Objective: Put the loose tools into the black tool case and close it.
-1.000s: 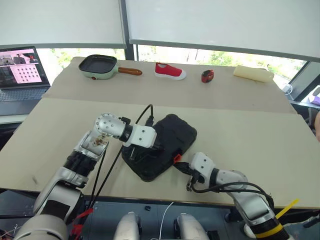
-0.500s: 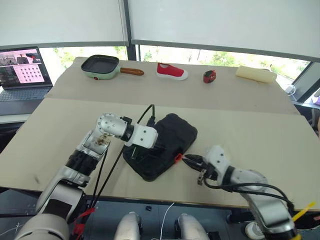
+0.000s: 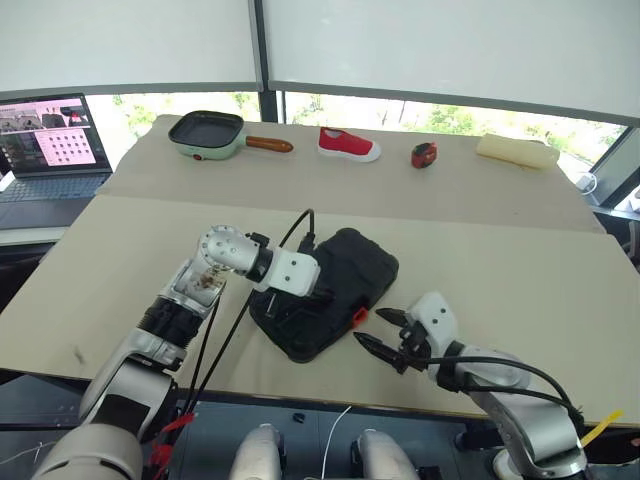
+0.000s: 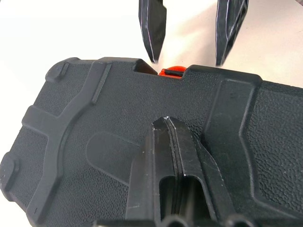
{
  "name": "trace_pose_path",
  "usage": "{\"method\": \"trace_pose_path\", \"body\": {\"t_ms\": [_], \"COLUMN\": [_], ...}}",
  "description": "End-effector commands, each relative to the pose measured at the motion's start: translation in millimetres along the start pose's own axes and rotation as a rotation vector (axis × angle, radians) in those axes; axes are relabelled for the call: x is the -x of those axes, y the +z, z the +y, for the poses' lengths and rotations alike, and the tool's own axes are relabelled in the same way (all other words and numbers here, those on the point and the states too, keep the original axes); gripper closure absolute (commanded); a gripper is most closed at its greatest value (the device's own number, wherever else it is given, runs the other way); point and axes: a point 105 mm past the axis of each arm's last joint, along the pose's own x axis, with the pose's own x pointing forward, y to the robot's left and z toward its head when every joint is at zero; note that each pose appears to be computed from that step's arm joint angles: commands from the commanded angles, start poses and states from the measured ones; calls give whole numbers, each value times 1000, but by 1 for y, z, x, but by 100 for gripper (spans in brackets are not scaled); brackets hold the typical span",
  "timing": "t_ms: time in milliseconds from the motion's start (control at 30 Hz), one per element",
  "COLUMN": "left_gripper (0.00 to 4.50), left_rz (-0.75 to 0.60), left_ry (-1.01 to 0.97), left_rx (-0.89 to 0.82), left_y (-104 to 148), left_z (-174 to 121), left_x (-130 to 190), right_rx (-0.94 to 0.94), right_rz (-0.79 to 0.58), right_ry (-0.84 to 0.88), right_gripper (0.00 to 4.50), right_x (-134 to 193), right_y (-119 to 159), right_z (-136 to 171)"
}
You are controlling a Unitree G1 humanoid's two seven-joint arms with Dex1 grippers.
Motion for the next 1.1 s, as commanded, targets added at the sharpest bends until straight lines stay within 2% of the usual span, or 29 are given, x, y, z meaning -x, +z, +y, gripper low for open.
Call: {"method": "trace_pose_path", "body": {"t_ms": [33,300,333,533,633,967,1000,1033,1100], "left_gripper": [450,450,450,450,450,450,450,450,450], "left_rz": [79,85,85,89,91,91,91,91,91], "left_ry": [-116,-115,-115,-113,-113,-110,-111,-111,-111], "left_rx": [72,72,71,73,72,69,69,69,69], "left_y": [-23,-24,-24,-25,-25,-26,-27,-27,-27], "left_z": [-25,-24,-24,-25,-26,-26,-27,-27,-27], "left_x": [-11,-10,-10,-9,-9,-11,-11,-11,-11], "right_rx": [26,60,66,82,96,133,129,128,139], "right_rz": [-44,-87,-89,-113,-113,-84,-83,-82,-84], "right_ry": [16,-17,-16,-2,7,10,6,5,-5], "right_gripper": [104,104,155,334,445,445,391,376,296], "right_x": [-10,-16,-16,-13,-11,4,6,6,5], "right_y": [8,13,13,17,18,12,12,12,13], "right_z": [4,-8,-8,-7,-5,-5,-6,-7,-9]}}
